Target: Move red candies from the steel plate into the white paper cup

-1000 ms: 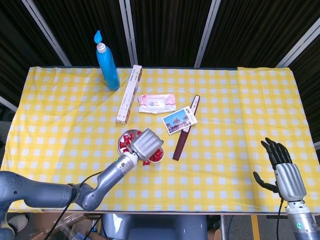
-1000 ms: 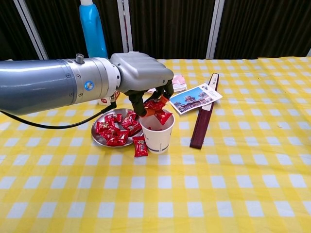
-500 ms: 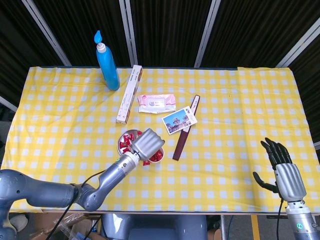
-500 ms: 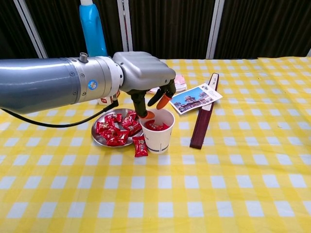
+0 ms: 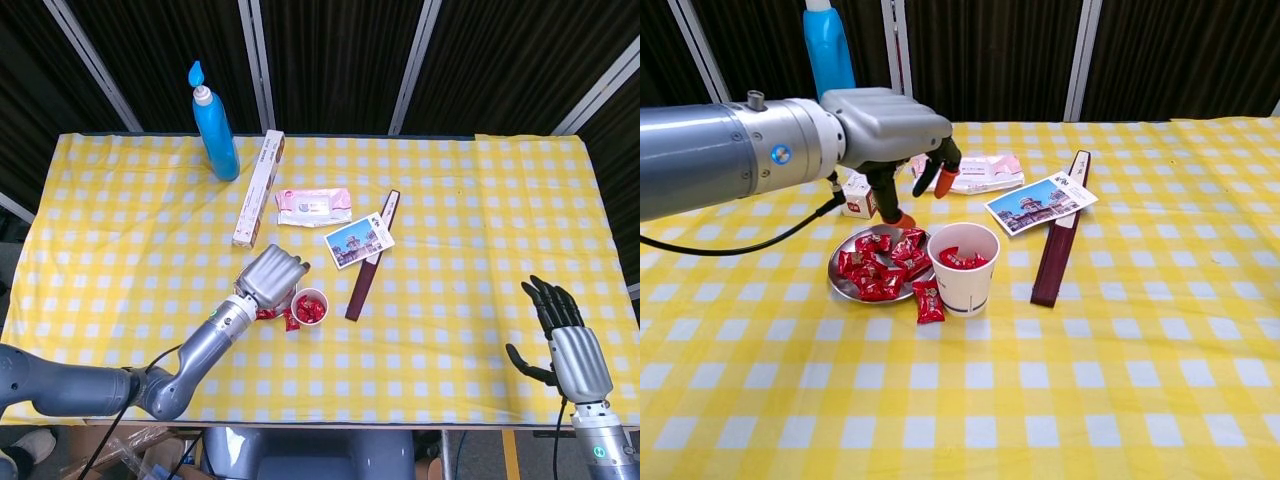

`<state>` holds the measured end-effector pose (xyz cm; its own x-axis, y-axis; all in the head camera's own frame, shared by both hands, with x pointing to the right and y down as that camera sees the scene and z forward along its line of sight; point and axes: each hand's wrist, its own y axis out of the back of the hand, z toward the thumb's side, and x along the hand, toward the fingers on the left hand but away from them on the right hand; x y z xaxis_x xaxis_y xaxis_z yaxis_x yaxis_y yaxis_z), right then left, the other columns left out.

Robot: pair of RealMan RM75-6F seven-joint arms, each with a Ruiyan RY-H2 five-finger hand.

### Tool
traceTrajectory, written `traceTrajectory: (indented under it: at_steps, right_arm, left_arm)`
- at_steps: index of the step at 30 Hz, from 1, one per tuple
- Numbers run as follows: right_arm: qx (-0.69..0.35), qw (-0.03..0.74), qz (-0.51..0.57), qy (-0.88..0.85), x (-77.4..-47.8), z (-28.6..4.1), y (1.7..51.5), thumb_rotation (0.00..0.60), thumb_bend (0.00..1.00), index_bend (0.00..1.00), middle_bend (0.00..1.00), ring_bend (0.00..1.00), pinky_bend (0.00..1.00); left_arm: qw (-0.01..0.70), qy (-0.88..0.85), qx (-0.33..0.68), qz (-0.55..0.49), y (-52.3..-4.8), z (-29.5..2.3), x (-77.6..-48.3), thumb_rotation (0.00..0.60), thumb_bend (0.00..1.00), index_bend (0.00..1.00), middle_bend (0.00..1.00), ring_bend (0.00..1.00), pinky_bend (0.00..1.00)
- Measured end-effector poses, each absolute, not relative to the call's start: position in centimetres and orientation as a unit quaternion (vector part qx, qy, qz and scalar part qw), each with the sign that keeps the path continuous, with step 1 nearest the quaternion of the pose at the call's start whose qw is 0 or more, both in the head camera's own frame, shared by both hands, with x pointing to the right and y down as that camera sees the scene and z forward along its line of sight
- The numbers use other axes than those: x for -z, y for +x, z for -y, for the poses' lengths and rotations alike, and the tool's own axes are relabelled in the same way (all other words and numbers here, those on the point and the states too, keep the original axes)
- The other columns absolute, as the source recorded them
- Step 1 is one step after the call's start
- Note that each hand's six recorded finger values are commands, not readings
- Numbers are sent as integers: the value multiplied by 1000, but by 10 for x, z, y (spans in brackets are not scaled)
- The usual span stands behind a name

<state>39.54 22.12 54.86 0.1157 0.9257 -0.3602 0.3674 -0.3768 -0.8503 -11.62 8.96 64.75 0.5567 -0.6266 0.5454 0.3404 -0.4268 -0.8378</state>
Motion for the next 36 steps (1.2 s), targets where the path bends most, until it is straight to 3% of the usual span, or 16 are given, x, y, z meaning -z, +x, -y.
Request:
traceTrajectory:
  at_steps: [8, 12, 17, 36]
  right_arm:
    - [-472, 298, 470, -684, -550, -222, 395, 600, 388, 0, 0, 0, 0]
    - [-473, 298, 469, -683, -551, -222, 395, 600, 388, 0, 0, 0, 0]
    - [-473, 299, 469, -683, -550, -222, 395, 600, 387, 0, 0, 0, 0]
    - [-471, 297, 471, -684, -550, -221, 396, 600, 388, 0, 0, 0, 0]
  left_arm:
    - [505, -693, 509, -78, -155, -93, -664, 600, 191, 355, 383, 874, 941]
    - [491, -691, 526, -66, -169, -101, -673, 600, 185, 383, 400, 874, 941]
    - [478, -700, 527, -60, -172, -108, -679, 600, 185, 438, 440, 875, 941]
    - [475, -715, 512, -36, -158, -126, -704, 600, 209, 481, 470, 875, 941]
